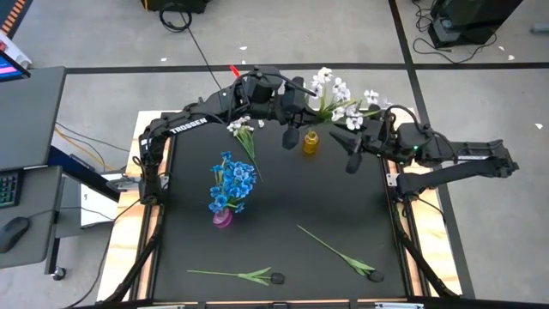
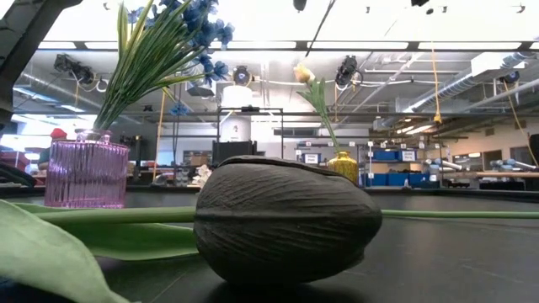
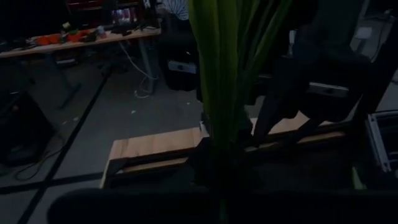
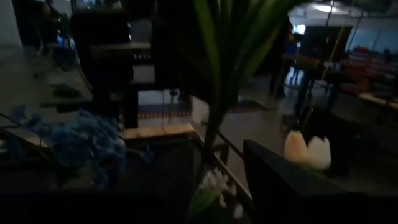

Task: Sort flowers into vase by color
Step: Put the bottom white flowers into the yellow vase

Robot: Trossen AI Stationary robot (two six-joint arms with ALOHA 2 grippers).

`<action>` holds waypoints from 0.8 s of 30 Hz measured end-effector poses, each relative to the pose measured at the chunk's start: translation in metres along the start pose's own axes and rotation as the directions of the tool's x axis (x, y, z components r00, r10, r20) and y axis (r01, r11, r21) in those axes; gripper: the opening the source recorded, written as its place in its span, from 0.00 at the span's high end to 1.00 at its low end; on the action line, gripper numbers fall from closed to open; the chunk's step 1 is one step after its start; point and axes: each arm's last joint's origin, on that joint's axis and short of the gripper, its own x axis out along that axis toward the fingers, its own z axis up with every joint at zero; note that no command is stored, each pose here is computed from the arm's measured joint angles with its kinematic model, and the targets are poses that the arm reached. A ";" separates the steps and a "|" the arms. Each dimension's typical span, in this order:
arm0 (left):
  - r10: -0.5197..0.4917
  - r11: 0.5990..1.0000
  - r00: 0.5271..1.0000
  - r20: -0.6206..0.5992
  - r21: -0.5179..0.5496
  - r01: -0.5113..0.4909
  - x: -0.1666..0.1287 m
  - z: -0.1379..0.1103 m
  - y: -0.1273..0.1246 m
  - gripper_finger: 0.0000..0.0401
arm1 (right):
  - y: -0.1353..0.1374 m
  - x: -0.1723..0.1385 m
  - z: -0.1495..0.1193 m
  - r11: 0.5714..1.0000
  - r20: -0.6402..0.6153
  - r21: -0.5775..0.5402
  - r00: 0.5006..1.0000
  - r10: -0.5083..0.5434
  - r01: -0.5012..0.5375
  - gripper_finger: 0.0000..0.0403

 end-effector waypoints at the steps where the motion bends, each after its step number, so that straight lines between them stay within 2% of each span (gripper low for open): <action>1: -0.005 1.000 1.000 0.002 -0.005 0.005 0.000 0.000 0.000 0.96 | 0.000 0.001 0.001 1.000 0.016 -0.006 1.000 0.004 -0.004 0.63; 9: -0.024 1.000 0.999 0.026 -0.016 0.025 0.000 0.002 -0.001 0.96 | 0.000 0.001 0.013 1.000 0.135 -0.016 0.991 0.022 -0.020 0.63; 15: -0.032 0.999 0.997 0.069 0.003 0.032 0.001 0.008 -0.005 0.96 | 0.002 0.002 0.016 0.999 0.172 -0.010 0.984 0.045 -0.044 0.63; 24: -0.098 0.995 0.991 0.096 0.019 0.096 0.005 0.012 -0.017 0.96 | 0.008 0.016 0.018 0.998 0.228 -0.013 0.972 0.060 -0.059 0.63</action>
